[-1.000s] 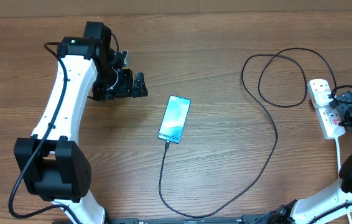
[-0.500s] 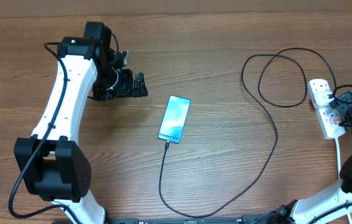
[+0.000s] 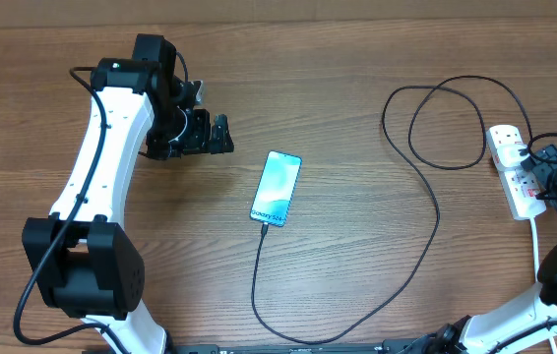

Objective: Plug charger to phone and switch on socket
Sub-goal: 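Press the power strip's orange switch down with the right gripper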

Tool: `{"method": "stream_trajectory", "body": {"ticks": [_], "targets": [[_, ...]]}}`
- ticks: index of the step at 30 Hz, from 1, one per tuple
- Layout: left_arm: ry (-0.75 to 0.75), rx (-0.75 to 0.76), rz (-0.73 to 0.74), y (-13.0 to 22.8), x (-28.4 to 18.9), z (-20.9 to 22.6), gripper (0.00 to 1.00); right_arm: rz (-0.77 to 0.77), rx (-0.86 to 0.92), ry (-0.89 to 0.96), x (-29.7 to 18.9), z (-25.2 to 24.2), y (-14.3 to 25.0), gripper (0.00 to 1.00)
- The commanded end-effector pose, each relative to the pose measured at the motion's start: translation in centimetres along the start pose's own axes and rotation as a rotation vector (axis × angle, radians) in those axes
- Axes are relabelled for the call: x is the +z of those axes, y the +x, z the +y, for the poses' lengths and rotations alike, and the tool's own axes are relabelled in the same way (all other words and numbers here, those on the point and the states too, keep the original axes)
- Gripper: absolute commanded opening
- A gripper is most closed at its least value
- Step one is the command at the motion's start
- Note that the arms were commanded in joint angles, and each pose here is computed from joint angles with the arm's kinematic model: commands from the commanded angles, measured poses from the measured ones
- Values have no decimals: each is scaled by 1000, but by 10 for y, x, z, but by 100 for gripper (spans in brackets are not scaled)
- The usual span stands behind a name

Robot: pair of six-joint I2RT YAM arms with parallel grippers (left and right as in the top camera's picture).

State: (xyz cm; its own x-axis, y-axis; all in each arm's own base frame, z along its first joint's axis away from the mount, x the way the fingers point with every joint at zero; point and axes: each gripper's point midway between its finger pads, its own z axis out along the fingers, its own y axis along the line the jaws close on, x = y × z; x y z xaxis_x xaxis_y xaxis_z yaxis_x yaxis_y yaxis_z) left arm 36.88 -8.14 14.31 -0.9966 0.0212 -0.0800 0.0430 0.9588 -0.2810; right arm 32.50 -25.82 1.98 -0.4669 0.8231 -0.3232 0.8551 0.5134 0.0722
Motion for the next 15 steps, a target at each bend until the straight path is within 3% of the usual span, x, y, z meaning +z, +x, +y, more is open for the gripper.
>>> {"method": "stream_trajectory", "body": {"ticks": [1, 15], "targets": [[0, -4, -12, 0, -4, -1, 99, 134, -54, -16, 15, 4, 39, 100], [0, -4, -12, 0, -4, -1, 100, 149, -57, -10, 14, 2, 43, 100]]}}
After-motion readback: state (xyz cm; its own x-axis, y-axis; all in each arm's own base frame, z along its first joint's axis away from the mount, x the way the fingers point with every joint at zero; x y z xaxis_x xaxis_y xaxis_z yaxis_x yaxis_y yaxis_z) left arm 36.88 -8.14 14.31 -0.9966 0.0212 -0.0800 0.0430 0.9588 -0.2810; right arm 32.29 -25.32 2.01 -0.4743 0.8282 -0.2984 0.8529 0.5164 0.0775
